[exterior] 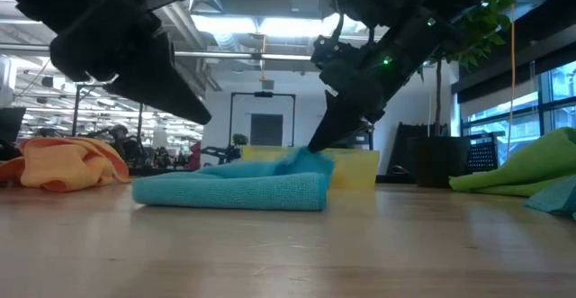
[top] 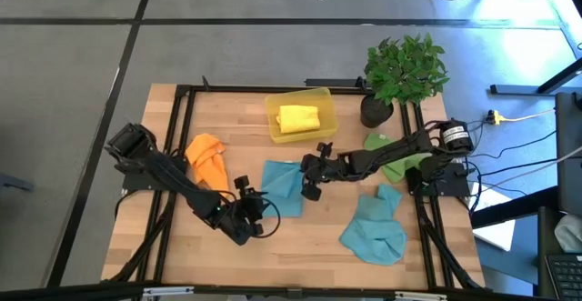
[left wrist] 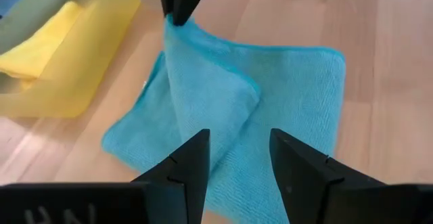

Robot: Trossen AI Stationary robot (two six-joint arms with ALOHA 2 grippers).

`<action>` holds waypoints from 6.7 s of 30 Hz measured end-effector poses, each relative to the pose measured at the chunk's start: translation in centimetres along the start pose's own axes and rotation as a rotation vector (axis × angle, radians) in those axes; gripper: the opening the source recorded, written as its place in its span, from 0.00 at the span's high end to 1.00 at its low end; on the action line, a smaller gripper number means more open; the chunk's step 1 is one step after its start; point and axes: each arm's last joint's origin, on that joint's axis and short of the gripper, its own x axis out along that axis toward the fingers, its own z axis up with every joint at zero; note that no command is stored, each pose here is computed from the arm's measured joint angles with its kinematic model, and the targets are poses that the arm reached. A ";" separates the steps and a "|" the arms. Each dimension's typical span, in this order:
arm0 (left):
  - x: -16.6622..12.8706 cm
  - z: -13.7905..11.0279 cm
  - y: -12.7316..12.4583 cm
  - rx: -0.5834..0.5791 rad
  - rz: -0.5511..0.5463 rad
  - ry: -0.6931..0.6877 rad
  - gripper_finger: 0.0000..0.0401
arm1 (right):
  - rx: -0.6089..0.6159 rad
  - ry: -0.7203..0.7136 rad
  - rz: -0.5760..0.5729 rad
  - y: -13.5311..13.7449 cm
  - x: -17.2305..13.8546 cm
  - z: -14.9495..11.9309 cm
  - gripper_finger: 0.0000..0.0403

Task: Fold microfiber towels
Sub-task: Fold the left blue microfiber towel

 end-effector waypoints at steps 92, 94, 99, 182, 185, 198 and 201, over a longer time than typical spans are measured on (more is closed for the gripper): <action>7.4 0.4 4.5 -0.224 0.302 0.030 0.69 | -0.121 -0.150 0.387 10.0 3.3 -6.7 0.98; 6.6 0.7 4.4 -0.208 0.295 0.018 0.69 | -0.095 -0.155 0.394 10.0 3.3 -6.6 0.97; 4.1 1.9 3.8 -0.172 0.235 -0.043 0.69 | -0.100 -0.175 0.442 10.5 2.5 -6.4 0.90; -1.2 -1.7 -1.7 0.318 -0.326 0.109 0.49 | -0.362 -0.246 0.301 12.1 -0.9 -7.1 0.36; -0.7 -2.0 -1.8 0.317 -0.318 0.111 0.50 | -0.384 -0.255 0.276 12.0 -0.9 -7.1 0.36; 1.0 -3.9 -2.7 0.339 -0.248 0.154 0.50 | -0.423 -0.244 0.257 12.1 0.2 -8.1 0.36; 1.3 -4.3 -2.9 0.340 -0.234 0.161 0.50 | -0.423 -0.234 0.251 12.2 0.6 -8.5 0.36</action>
